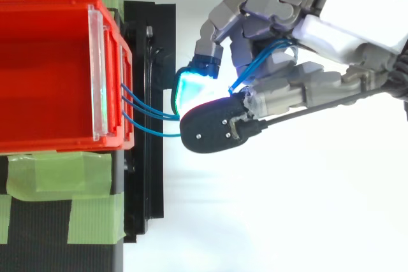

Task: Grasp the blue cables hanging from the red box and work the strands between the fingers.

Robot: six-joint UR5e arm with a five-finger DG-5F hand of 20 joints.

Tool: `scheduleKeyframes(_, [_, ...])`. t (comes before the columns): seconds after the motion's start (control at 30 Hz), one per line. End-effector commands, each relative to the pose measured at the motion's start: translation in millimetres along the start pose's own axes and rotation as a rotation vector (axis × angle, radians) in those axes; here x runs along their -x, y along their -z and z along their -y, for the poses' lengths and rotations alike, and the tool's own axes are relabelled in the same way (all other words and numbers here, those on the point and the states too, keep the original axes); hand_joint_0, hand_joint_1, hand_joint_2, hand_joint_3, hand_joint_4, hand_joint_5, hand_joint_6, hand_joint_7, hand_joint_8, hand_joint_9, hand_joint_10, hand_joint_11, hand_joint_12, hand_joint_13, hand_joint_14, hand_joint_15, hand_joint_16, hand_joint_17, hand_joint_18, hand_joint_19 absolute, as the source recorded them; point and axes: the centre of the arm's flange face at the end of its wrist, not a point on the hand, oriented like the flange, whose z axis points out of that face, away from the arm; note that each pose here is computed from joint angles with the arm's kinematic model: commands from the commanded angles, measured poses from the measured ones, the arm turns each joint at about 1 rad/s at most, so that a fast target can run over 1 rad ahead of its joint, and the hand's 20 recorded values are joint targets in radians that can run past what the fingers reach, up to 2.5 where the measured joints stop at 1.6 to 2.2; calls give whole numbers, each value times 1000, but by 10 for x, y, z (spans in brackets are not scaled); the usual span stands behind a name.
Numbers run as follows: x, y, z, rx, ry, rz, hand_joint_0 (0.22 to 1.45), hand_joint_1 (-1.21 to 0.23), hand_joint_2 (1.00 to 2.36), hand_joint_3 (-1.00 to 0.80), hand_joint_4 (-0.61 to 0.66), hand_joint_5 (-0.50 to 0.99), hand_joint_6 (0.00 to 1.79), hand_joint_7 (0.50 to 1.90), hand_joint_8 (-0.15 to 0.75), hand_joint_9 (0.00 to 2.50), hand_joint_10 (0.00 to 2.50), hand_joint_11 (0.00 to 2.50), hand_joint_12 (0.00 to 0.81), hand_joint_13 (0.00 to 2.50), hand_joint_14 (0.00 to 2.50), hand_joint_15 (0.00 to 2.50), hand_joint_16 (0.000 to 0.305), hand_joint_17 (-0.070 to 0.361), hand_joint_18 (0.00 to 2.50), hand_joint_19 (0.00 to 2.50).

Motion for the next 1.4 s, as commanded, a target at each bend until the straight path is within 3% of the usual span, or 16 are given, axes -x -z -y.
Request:
scheduleKeyframes(0.0, [2, 1, -4, 1, 0, 0, 1009, -727, 1004, -75, 304, 25, 1430, 669, 346, 627, 2500, 1638, 416, 1056, 2500, 1315, 60, 136, 1340, 963])
scheduleKeyframes(0.1, [0, 0, 6, -2, 1, 0, 816, -714, 1009, -729, 191, -9, 1516, 745, 333, 598, 2500, 1758, 412, 977, 2500, 1288, 55, 123, 1247, 1072])
scheduleKeyframes(0.23, [4, 3, 9, -5, 3, 2, 992, -707, 1006, -434, -164, -14, 1665, 705, 324, 499, 2500, 1691, 431, 1002, 2500, 1255, 60, 135, 1295, 875])
scheduleKeyframes(0.33, [5, 3, 9, -5, 3, 4, 789, -683, 1622, -458, -153, -52, 1763, 696, 382, 490, 2500, 1275, 439, 1041, 2500, 1130, 70, 157, 1340, 614])
scheduleKeyframes(0.37, [9, 5, 1, -4, 2, 4, 896, -726, 1005, -399, 82, -78, 1703, 629, 374, 511, 2500, 1271, 436, 1010, 2500, 1193, 66, 148, 1304, 733])
scheduleKeyframes(0.43, [7, 3, 10, -5, 3, 5, 866, -686, 1009, -686, 14, -56, 1571, 731, 307, 525, 2500, 1335, 397, 932, 2500, 1264, 51, 114, 1225, 1086])
scheduleKeyframes(0.53, [10, 5, 1, -4, 2, 6, 986, -706, 1002, -299, -194, -41, 1677, 762, 342, 581, 2500, 1256, 414, 1023, 2500, 1183, 61, 136, 1301, 805])
scheduleKeyframes(0.57, [6, 0, 2, -4, 2, 6, 842, -686, 1519, -427, -210, -32, 1703, 687, 356, 591, 2500, 1226, 417, 1055, 2500, 1154, 66, 149, 1343, 671])
scheduleKeyframes(0.63, [7, 3, 10, -5, 3, 5, 857, -701, 1566, -539, -207, -48, 1701, 670, 349, 578, 2500, 1222, 412, 1043, 2500, 1176, 64, 144, 1315, 676])
scheduleKeyframes(0.73, [7, 3, 10, -5, 3, 5, 858, -707, 1009, -507, 70, -96, 1629, 668, 346, 551, 2500, 1272, 430, 997, 2500, 1265, 62, 139, 1274, 837])
scheduleKeyframes(0.8, [7, 4, 11, -7, 4, 5, 870, -682, 1008, -765, 26, -90, 1587, 713, 307, 563, 2500, 1343, 394, 937, 2500, 1279, 51, 114, 1224, 1055])
scheduleKeyframes(0.87, [10, 5, 1, -4, 2, 6, 999, -695, 1003, -309, -114, -95, 1711, 704, 331, 565, 2500, 1233, 413, 1002, 2500, 1215, 59, 134, 1285, 812])
scheduleKeyframes(0.93, [7, 3, 10, -5, 3, 5, 897, -668, 1383, -358, -67, -96, 1697, 631, 354, 575, 2500, 1138, 416, 1030, 2500, 1176, 64, 144, 1304, 687])
scheduleKeyframes(1.0, [9, 4, 11, -7, 4, 7, 956, -683, 1005, -375, 69, -112, 1568, 617, 338, 569, 2500, 1194, 420, 1015, 2500, 1257, 61, 138, 1291, 814])
scheduleKeyframes(1.2, [8, 3, 10, -6, 3, 7, 847, -698, 1000, -1000, 84, -153, 1492, 694, 309, 535, 2500, 1324, 407, 931, 2500, 1302, 52, 117, 1229, 1050])
scheduleKeyframes(1.37, [12, 5, 1, -5, 2, 7, 878, -727, 1002, -945, 101, -146, 1561, 673, 317, 511, 2500, 1289, 392, 930, 2500, 1264, 52, 116, 1243, 1067])
